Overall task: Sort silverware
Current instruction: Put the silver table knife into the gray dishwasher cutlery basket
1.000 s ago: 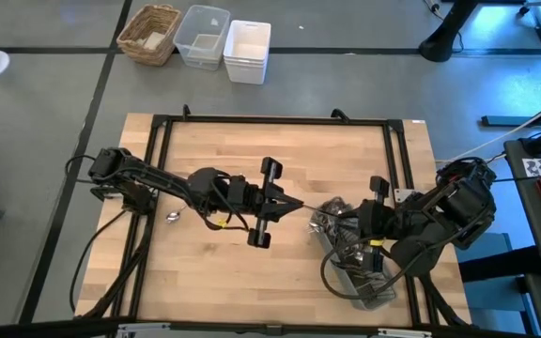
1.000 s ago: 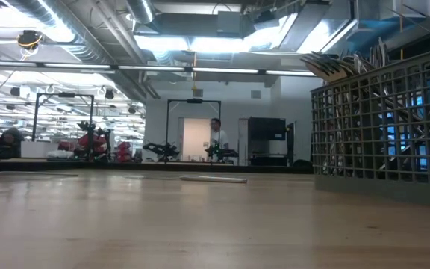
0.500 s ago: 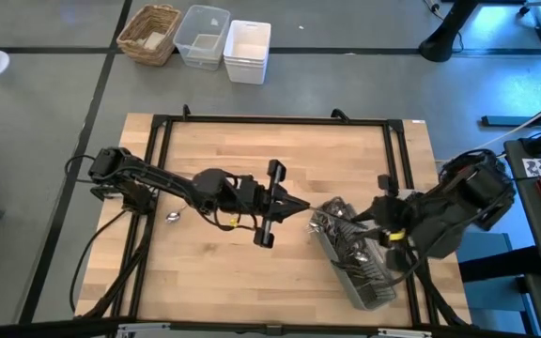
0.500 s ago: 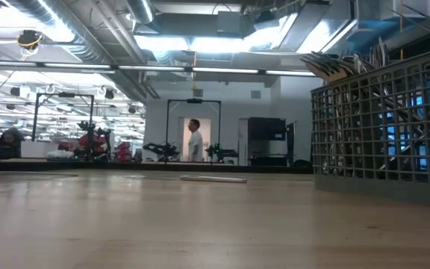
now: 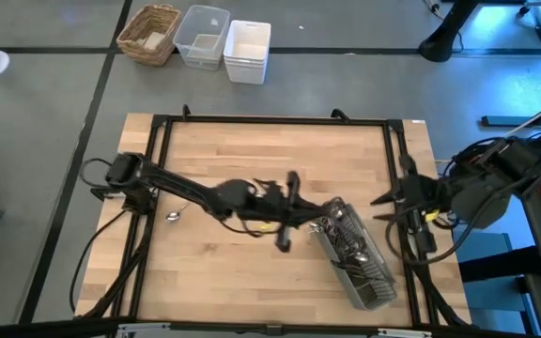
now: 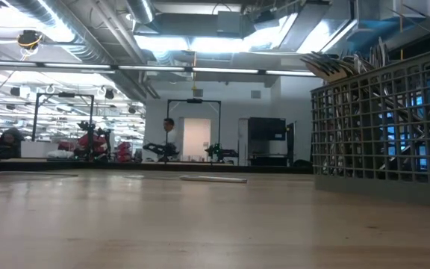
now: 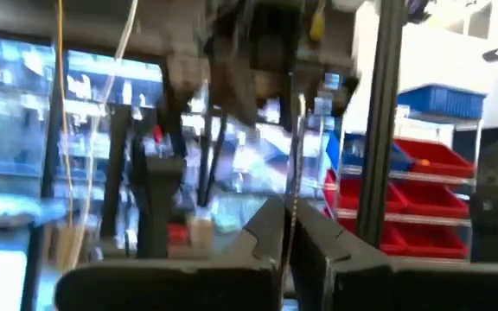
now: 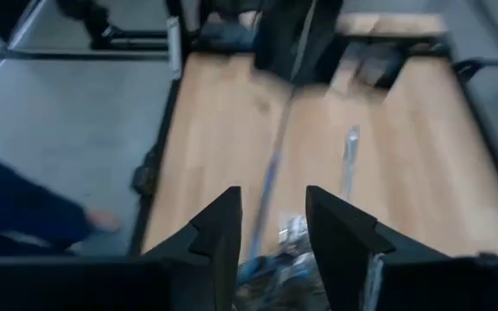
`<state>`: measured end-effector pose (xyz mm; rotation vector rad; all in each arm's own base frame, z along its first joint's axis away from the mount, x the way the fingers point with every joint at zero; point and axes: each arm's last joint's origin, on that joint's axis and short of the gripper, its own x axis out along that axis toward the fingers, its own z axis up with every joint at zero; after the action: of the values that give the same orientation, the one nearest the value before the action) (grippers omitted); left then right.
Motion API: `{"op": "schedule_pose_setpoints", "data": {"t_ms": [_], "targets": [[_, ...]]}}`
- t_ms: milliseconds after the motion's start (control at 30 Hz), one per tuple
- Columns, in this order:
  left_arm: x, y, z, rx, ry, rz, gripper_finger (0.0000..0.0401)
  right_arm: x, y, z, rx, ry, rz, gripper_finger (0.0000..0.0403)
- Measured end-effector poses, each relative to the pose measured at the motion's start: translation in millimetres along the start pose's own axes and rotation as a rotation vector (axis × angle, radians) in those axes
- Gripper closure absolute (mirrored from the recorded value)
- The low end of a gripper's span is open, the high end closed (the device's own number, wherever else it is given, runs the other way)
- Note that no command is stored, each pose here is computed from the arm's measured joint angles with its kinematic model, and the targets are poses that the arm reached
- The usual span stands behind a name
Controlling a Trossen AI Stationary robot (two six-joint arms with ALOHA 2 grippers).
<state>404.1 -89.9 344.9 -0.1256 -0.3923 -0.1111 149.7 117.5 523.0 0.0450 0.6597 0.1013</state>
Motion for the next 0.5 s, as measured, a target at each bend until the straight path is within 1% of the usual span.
{"op": "schedule_pose_setpoints", "data": {"t_ms": [100, 167, 233, 367, 433, 500], "targets": [[20.9, -1.0, -25.0, -0.054, 0.035, 0.0, 0.0401, -9.0, -7.6, -0.5, -0.017, -0.05, -0.055, 0.0271], [37.7, -3.5, -36.1, -0.063, 0.048, -0.016, 0.0401, -14.9, -12.3, -1.2, -0.02, -0.076, -0.078, 0.0271], [54.4, -8.7, -44.9, -0.062, 0.089, -0.037, 0.0401, -20.0, -16.1, -2.0, -0.014, -0.092, -0.083, 0.0271], [77.6, -22.6, -63.2, -0.049, 0.276, -0.059, 0.0401, -26.7, -20.7, -3.6, -0.006, -0.105, -0.075, 0.0271], [82.8, -28.5, -70.5, -0.027, 0.371, -0.066, 0.0401, -28.0, -21.5, -3.9, -0.004, -0.107, -0.071, 0.0271], [85.0, -34.4, -74.6, 0.0, 0.431, -0.072, 0.0401, -28.8, -22.0, -4.1, -0.01, -0.108, -0.069, 0.0271]]}}
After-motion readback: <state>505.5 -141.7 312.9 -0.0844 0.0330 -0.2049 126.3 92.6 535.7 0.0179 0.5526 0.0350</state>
